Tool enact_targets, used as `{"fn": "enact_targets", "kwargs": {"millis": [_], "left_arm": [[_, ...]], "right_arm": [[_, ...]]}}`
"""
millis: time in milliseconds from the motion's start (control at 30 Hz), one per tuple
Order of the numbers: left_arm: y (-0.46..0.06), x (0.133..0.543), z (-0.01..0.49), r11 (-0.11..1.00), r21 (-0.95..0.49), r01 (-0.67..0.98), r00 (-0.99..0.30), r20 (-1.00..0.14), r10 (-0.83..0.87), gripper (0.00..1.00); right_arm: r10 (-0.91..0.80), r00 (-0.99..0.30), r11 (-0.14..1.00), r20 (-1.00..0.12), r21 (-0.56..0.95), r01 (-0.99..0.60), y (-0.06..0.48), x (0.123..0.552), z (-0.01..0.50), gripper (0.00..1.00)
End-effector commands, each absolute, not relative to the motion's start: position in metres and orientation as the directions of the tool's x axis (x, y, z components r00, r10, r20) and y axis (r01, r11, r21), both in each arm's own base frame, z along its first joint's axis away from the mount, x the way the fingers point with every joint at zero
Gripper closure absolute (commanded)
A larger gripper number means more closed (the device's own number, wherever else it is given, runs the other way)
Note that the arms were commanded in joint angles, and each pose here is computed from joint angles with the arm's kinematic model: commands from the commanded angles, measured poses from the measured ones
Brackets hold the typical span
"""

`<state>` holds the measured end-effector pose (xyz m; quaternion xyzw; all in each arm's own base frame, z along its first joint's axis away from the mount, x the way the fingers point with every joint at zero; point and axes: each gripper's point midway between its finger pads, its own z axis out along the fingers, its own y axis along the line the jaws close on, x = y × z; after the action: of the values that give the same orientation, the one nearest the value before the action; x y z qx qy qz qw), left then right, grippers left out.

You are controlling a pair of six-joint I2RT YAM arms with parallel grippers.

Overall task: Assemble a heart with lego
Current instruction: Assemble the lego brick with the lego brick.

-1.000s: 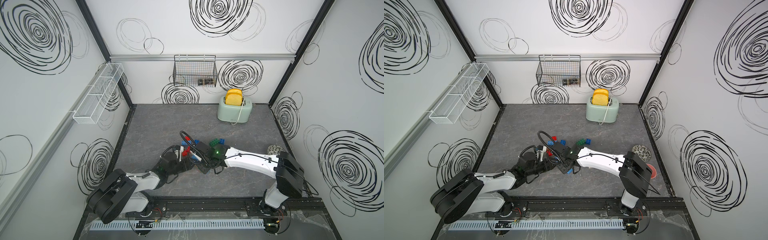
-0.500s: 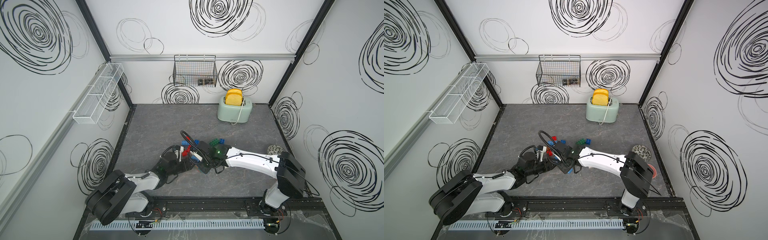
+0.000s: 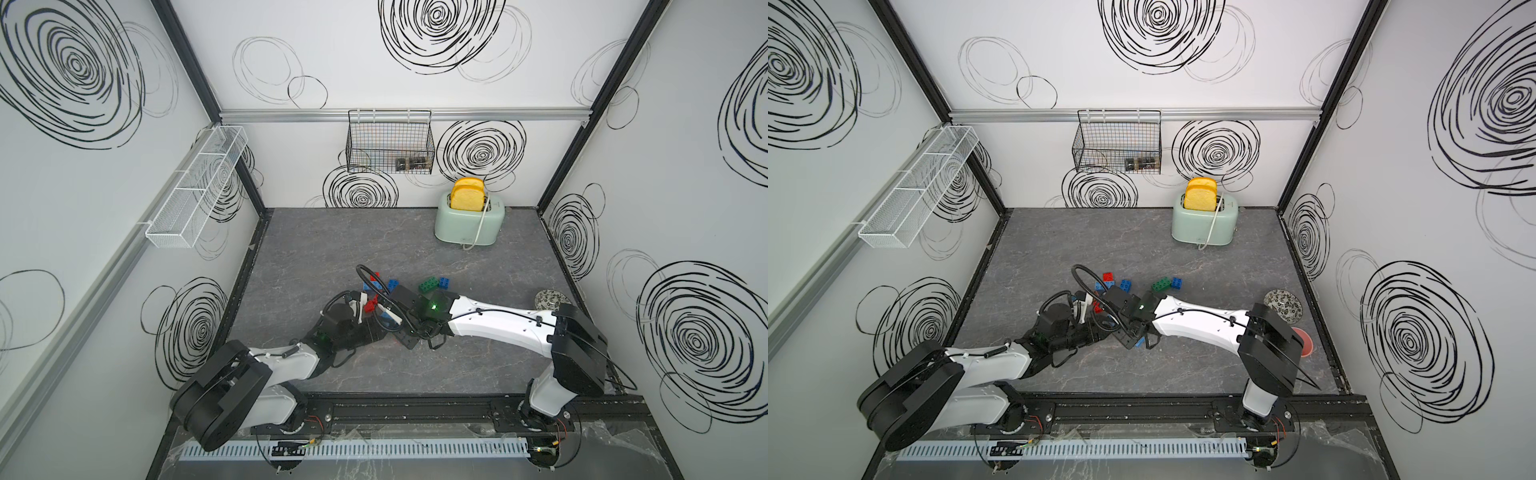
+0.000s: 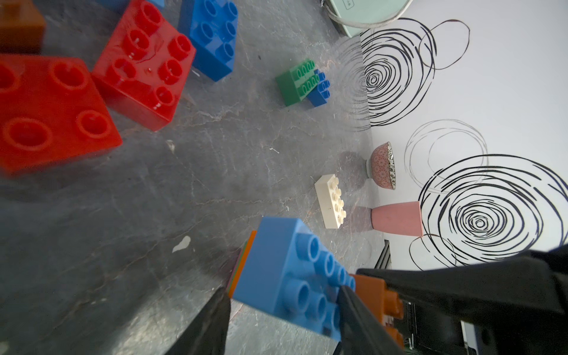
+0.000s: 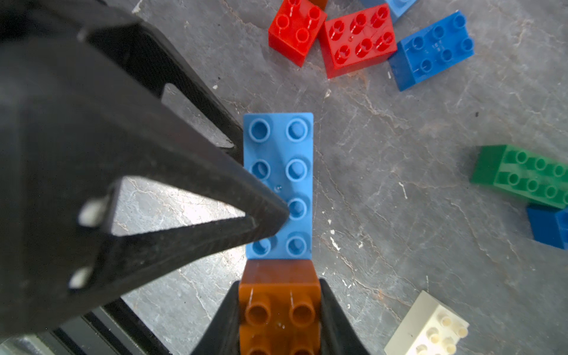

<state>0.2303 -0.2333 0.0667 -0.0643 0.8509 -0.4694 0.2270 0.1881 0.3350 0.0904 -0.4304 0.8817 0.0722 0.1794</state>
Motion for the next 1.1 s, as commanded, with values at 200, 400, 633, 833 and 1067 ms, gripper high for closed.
{"fn": "enact_targets", "kwargs": {"millis": [200, 400, 633, 833, 1067], "left_arm": [[-0.236, 0.23, 0.092, 0.474, -0.874, 0.109, -0.895, -0.294, -0.336, 0.38], [-0.218, 0.232, 0.097, 0.491, -0.866, 0.09, -0.88, -0.3, -0.368, 0.38], [-0.19, 0.233, 0.089, 0.534, -0.844, 0.048, -0.858, -0.308, -0.41, 0.38], [-0.184, 0.236, 0.088, 0.533, -0.845, 0.042, -0.856, -0.305, -0.417, 0.37], [-0.183, 0.236, 0.088, 0.535, -0.844, 0.045, -0.854, -0.31, -0.417, 0.36]], "right_arm": [[-0.772, -0.58, 0.598, -0.258, 0.012, -0.801, 0.321, 0.179, 0.07, 0.68], [-0.784, -0.566, 0.589, -0.255, -0.017, -0.808, 0.321, 0.185, 0.078, 0.68], [-0.79, -0.55, 0.573, -0.271, -0.004, -0.82, 0.33, 0.187, 0.083, 0.64], [-0.79, -0.528, 0.549, -0.31, 0.024, -0.836, 0.342, 0.188, 0.1, 0.56], [-0.794, -0.516, 0.538, -0.321, 0.025, -0.843, 0.342, 0.19, 0.109, 0.47]]}}
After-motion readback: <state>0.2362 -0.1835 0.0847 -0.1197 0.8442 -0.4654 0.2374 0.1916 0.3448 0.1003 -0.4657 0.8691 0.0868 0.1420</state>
